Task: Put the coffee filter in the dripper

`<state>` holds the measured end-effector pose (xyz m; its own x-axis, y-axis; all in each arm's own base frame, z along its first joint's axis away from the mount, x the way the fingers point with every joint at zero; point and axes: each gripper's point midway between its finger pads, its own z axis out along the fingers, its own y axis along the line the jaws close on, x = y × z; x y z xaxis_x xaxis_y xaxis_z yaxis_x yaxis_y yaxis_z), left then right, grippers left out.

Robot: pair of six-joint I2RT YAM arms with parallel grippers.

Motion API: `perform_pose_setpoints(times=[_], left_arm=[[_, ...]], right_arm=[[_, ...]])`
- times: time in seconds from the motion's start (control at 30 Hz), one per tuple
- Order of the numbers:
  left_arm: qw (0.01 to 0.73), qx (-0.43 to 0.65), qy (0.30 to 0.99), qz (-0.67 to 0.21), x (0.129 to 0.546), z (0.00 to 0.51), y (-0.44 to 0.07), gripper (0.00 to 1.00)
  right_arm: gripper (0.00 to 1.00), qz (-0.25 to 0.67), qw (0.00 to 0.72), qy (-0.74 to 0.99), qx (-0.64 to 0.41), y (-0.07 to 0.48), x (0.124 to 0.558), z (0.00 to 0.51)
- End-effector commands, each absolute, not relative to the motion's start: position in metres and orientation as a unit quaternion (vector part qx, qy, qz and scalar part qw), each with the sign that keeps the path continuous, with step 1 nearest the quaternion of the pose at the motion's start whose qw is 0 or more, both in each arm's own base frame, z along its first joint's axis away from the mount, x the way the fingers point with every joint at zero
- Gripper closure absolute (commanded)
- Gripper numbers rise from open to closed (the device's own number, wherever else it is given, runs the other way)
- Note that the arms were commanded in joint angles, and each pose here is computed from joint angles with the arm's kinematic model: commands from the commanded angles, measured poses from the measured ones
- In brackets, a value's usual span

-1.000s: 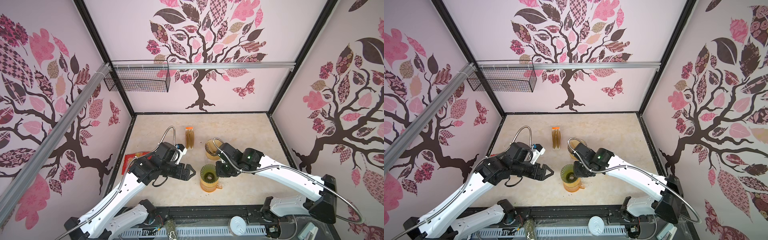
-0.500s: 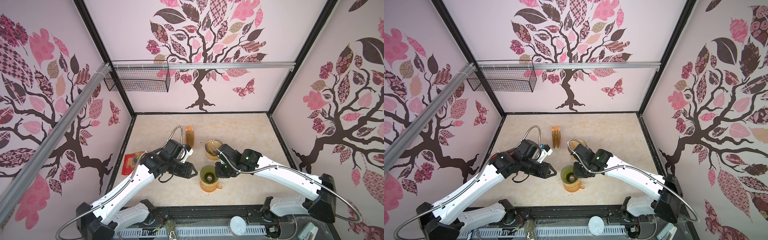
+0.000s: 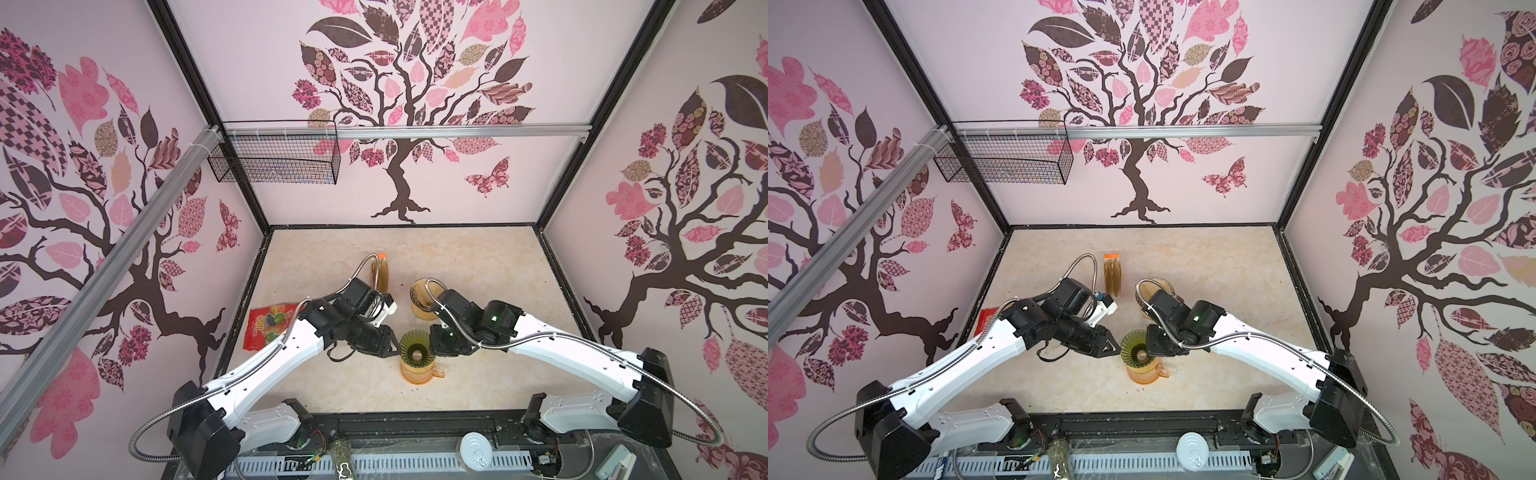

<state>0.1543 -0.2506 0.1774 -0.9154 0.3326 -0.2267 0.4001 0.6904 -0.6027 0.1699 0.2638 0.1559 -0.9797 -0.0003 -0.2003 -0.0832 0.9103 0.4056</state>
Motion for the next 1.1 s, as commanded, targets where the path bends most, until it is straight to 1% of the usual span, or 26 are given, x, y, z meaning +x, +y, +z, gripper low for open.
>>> perform_pose_setpoints(times=[0.0,0.23,0.47,0.73,1.07], left_arm=[[0.066,0.209,0.910,-0.351,0.162,0.189,-0.260,0.70],[0.054,0.203,0.917,-0.340,0.169,0.180,-0.265,0.80],[0.051,0.199,0.919,-0.336,0.175,0.178,-0.268,0.86],[0.056,0.191,0.924,-0.326,0.181,0.176,-0.269,0.89],[0.048,0.190,0.928,-0.317,0.185,0.169,-0.271,0.91]], right_arm=[[1.00,0.199,0.096,0.975,-0.016,0.257,0.167,0.153],[1.00,0.196,0.091,0.976,-0.015,0.253,0.164,0.153],[1.00,0.194,0.086,0.977,-0.016,0.252,0.162,0.151],[1.00,0.191,0.084,0.978,-0.019,0.252,0.162,0.151],[1.00,0.190,0.081,0.978,-0.026,0.255,0.162,0.151]])
